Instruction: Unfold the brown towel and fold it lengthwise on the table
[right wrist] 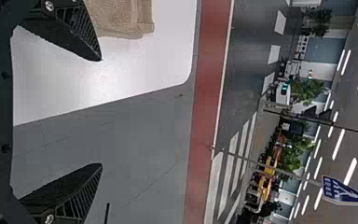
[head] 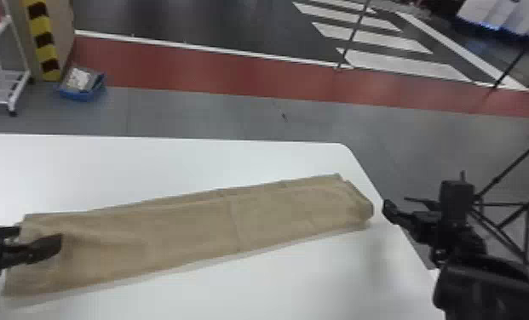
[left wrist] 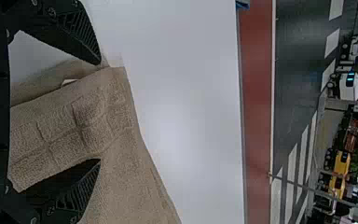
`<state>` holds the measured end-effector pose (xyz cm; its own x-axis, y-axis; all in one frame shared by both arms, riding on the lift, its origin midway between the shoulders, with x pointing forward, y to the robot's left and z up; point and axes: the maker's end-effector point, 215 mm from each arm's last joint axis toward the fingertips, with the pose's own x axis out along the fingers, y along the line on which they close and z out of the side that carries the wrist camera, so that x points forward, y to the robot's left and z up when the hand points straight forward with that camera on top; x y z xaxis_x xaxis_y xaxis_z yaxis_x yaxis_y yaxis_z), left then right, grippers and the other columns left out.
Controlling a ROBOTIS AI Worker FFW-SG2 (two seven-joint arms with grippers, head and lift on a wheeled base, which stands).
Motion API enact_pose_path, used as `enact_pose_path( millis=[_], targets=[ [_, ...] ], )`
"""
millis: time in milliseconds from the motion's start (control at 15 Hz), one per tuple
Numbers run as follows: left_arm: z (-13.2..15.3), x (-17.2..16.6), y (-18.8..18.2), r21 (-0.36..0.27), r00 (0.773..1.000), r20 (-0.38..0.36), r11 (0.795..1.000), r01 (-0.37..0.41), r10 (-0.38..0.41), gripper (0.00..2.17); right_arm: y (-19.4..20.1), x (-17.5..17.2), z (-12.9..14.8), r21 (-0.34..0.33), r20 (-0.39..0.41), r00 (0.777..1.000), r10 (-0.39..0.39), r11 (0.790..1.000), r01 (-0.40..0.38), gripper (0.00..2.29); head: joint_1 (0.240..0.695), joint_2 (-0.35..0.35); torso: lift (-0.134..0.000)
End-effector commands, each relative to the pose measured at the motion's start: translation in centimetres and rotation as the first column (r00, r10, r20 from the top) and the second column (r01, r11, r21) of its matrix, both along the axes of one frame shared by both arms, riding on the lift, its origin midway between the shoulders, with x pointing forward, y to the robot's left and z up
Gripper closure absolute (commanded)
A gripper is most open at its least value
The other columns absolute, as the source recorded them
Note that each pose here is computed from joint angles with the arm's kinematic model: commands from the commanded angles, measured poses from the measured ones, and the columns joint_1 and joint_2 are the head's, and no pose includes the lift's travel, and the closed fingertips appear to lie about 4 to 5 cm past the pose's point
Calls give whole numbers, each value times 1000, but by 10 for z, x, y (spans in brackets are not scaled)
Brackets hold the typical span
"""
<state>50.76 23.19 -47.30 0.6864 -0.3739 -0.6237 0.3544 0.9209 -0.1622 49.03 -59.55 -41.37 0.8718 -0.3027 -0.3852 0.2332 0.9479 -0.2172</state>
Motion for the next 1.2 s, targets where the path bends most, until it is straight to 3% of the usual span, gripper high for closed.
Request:
enact_pose_path(
  millis=[0, 133, 200, 467, 600, 867, 1133],
  targets=[
    [-6, -5, -3, -12, 999, -36, 1000, 9, -9, 488, 0, 0, 1, -1, 1, 1000, 0, 1000, 0, 76, 695, -350, -109],
    [-3, -4, 2, -16, 1000, -29, 1000, 5, -5, 1244, 0, 1, 2, 1, 4, 1000, 1, 1000, -1, 76, 695, -350, -109],
    [1, -3, 5, -20, 1000, -20, 1000, -2, 1, 1453, 0, 1, 2, 1, 4, 1000, 1, 1000, -1, 80, 695, -350, -109],
    [29, 12, 25, -24, 998, 68, 1000, -12, 14, 1467, 17, 15, 6, 1, 9, 999, 38, 999, -38, 90, 695, -350, -109],
    [38, 23, 31, -22, 996, 84, 1000, -13, 14, 1467, 42, 39, 7, 15, 4, 997, 83, 996, -83, 97, 695, -348, -109],
    [45, 33, 38, -22, 994, 114, 1000, 1, 1, 1467, 97, 86, -18, 59, -43, 985, 169, 984, -166, 134, 695, -273, -109],
    [47, 34, 39, -17, 992, 126, 1000, 10, -8, 1467, 116, 97, -39, 61, -104, 976, 190, 981, -185, 151, 695, -214, -109]
  ],
)
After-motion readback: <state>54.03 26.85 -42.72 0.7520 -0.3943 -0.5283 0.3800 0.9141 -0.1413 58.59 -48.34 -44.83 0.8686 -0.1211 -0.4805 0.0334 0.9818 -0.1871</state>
